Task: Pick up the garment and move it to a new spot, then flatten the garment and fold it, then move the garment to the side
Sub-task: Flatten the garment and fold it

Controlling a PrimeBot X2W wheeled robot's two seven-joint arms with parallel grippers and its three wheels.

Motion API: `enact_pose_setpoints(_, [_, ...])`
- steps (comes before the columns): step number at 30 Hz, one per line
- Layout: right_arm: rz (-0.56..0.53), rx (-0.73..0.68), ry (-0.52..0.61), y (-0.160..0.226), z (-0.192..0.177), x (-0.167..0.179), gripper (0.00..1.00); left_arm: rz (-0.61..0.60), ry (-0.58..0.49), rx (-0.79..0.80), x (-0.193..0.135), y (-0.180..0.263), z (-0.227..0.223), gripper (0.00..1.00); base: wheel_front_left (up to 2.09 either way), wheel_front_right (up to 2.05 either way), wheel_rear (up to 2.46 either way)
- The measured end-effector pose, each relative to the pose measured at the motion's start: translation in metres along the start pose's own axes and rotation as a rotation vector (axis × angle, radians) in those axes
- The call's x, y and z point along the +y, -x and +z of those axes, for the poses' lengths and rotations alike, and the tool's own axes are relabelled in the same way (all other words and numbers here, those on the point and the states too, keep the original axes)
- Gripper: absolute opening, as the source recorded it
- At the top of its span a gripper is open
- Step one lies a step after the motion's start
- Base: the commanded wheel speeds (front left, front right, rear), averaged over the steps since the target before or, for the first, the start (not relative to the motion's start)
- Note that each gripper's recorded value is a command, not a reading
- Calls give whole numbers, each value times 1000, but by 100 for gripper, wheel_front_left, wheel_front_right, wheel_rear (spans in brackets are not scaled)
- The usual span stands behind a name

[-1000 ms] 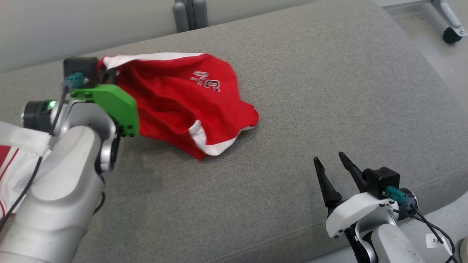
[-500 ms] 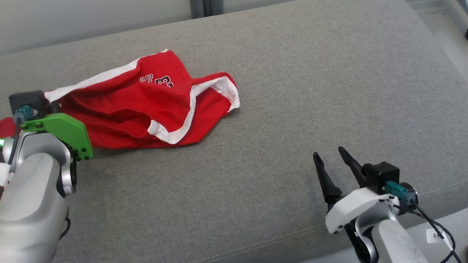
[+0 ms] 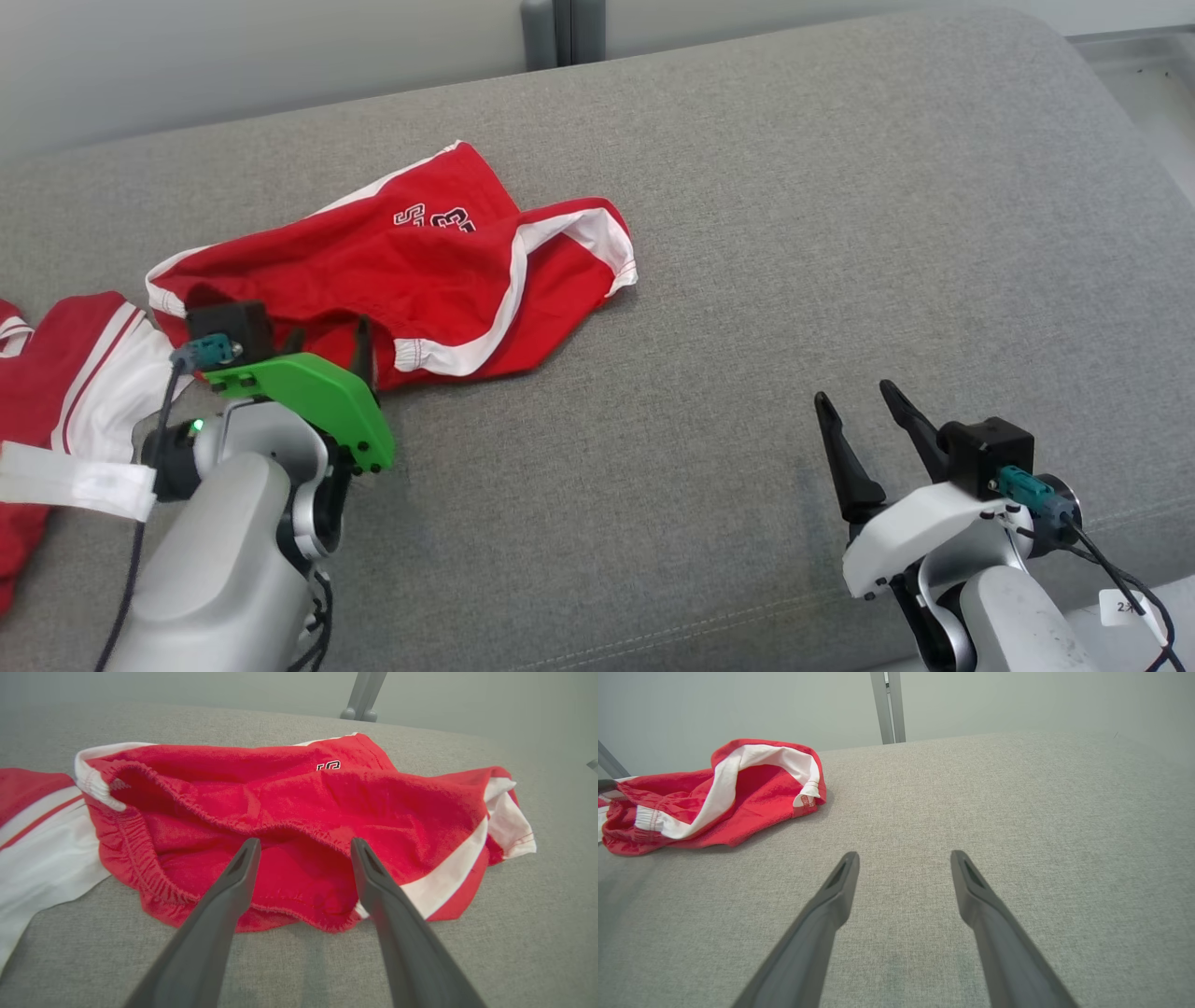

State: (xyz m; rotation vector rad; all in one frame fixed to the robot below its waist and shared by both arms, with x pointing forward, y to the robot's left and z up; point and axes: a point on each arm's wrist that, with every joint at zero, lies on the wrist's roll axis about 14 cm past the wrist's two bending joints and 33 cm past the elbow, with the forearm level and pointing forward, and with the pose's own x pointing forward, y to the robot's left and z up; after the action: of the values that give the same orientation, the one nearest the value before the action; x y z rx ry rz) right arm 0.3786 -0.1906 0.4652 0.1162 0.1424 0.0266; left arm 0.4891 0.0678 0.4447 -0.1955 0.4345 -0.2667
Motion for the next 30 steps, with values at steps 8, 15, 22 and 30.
enact_pose_setpoints(8, [7,-14,-4,3,4,3,100,-78,31,53,-33,10,-16,100,0,0,0])
enact_pose_setpoints(15, [-16,-9,-9,7,2,-5,100,-77,3,86,-38,1,-24,100,0,0,0])
enact_pose_setpoints(22, [-37,-1,-10,7,-1,-12,100,-77,-1,42,-40,-7,-19,100,0,0,0])
enact_pose_setpoints(30, [-10,-18,-18,2,2,-3,100,-91,143,-322,-44,20,37,100,0,0,0])
